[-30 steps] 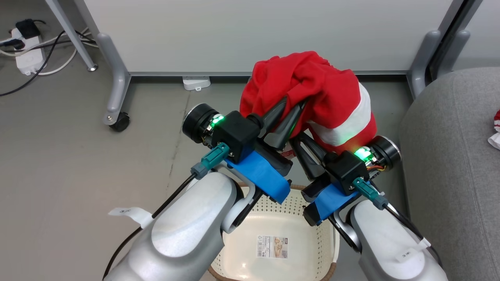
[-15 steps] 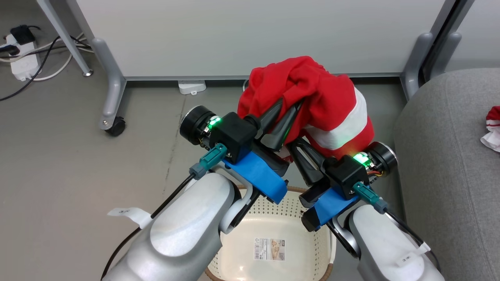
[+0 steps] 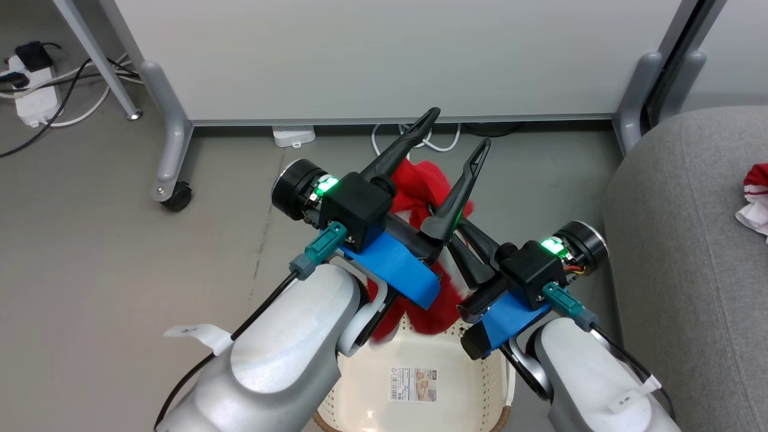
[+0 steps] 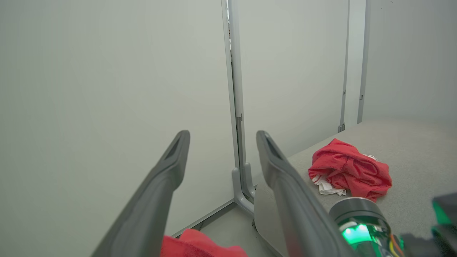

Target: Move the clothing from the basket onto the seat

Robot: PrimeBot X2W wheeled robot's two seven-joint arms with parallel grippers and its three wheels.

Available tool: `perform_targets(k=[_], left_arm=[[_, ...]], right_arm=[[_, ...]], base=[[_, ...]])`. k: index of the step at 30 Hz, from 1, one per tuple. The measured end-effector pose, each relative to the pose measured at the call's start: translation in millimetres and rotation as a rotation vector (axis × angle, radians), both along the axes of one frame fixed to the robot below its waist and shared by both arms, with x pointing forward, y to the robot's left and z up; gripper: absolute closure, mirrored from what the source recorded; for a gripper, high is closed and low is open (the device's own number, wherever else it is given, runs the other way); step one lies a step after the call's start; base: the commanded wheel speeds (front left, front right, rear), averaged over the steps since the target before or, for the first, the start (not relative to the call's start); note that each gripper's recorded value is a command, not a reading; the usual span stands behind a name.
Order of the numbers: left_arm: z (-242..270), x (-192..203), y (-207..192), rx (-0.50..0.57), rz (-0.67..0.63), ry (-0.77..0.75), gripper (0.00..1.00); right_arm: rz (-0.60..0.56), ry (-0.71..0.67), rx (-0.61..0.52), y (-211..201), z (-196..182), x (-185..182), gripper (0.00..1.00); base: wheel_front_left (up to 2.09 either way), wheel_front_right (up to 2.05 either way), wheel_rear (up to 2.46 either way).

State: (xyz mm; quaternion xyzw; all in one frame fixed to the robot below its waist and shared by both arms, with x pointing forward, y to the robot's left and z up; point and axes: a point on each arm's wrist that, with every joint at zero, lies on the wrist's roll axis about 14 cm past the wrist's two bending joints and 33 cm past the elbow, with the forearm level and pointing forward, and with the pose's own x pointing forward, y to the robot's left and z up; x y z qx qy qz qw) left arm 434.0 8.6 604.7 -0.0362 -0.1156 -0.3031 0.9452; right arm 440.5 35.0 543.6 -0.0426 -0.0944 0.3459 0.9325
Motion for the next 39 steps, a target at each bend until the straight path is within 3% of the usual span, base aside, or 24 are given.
perform_targets(k=[20,39], left_arm=[[-8.2,5.5,-3.3,0.005,-0.007,0.011,0.0],[-38.0,18.7,-59.1,0.015,-0.168,0.062,0.0]], right_arm=[[-0.054,0.011,0.01,-17.3,-3.7,9.5,1.0],[-0.332,-0.018,0.017,-116.6,-1.1,35.9,1.0]], base=[[0.0,0.0,0.0],[0.0,0.0,0.0]])
